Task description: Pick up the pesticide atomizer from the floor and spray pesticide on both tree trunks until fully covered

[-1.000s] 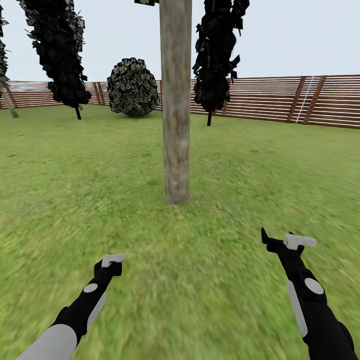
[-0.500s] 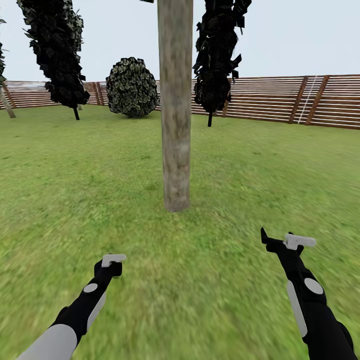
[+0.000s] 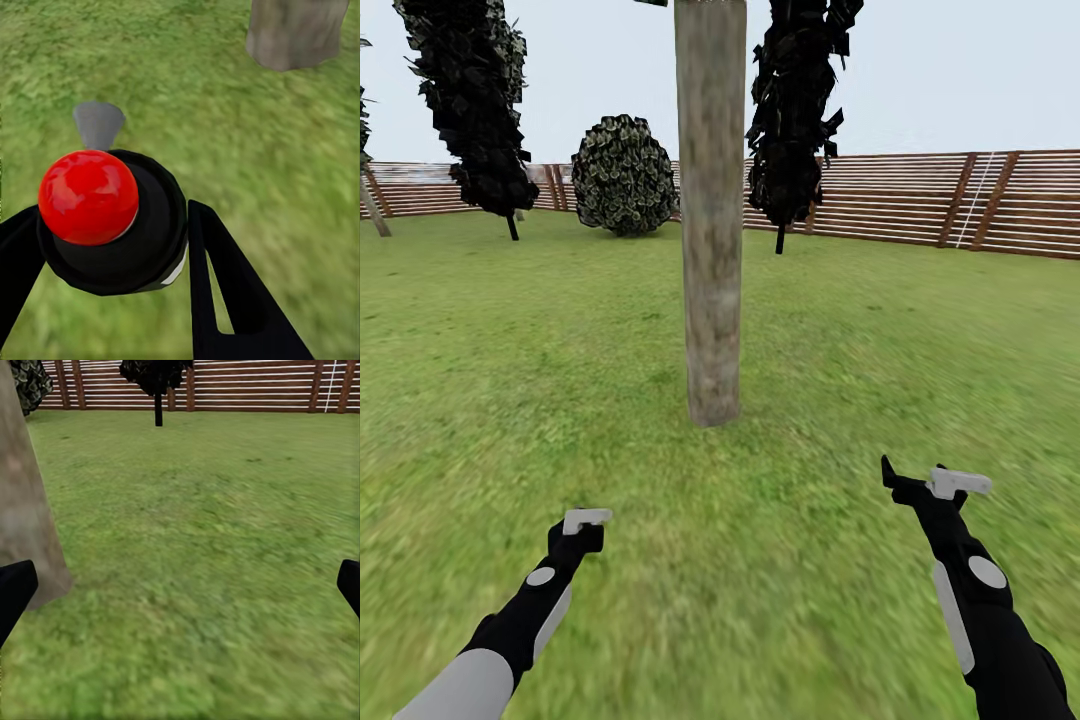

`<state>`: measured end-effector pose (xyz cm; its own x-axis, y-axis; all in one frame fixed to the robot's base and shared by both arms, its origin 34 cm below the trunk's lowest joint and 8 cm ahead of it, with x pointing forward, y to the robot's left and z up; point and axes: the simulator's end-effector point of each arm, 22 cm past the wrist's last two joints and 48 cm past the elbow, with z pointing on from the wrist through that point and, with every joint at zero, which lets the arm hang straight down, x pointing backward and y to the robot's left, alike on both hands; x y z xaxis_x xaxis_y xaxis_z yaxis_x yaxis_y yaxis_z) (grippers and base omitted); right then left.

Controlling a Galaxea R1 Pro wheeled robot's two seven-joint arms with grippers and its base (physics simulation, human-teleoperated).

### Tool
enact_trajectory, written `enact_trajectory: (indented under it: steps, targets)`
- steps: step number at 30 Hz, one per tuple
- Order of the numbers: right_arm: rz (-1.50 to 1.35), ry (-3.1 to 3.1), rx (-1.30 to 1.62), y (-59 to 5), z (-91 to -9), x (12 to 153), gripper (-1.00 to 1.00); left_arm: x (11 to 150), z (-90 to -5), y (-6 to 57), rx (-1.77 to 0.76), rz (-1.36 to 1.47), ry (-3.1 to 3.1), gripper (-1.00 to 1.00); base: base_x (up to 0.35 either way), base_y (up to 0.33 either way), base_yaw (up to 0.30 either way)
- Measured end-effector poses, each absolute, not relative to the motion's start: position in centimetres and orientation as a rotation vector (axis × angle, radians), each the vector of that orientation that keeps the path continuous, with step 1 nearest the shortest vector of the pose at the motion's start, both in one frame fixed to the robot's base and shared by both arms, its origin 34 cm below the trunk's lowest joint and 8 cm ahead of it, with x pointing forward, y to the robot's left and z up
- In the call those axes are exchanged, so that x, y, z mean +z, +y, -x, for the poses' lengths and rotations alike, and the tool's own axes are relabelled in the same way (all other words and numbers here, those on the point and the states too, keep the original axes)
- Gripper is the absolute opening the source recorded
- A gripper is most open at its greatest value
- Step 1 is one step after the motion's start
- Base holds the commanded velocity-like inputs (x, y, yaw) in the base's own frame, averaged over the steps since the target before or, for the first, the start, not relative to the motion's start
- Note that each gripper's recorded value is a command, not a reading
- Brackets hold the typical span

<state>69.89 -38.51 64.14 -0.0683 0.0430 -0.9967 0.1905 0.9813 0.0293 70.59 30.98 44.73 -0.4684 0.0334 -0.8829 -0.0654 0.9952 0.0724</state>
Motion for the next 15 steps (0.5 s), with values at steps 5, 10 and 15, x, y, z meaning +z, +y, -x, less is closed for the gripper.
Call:
enact_trajectory:
  steps: [5, 10, 15]
  targets:
    - [-0.179, 1.647, -0.118, -38.3, -70.1, 64.8, 1.0, 45.7, -70.8, 30.9, 0.113, 0.025, 2.059, -1.0, 0.0, 0.0, 0.0]
    - [-0.164, 1.648, -0.103, -37.3, -70.6, 65.9, 1.0, 46.7, -71.0, 30.8, 0.109, 0.026, 2.059, -1.0, 0.0, 0.0, 0.0]
    - [-0.058, 1.626, -0.045, -32.5, -71.6, 67.5, 1.0, 46.9, -71.1, 30.7, 0.108, 0.023, 2.052, -1.0, 0.002, 0.0, 0.0]
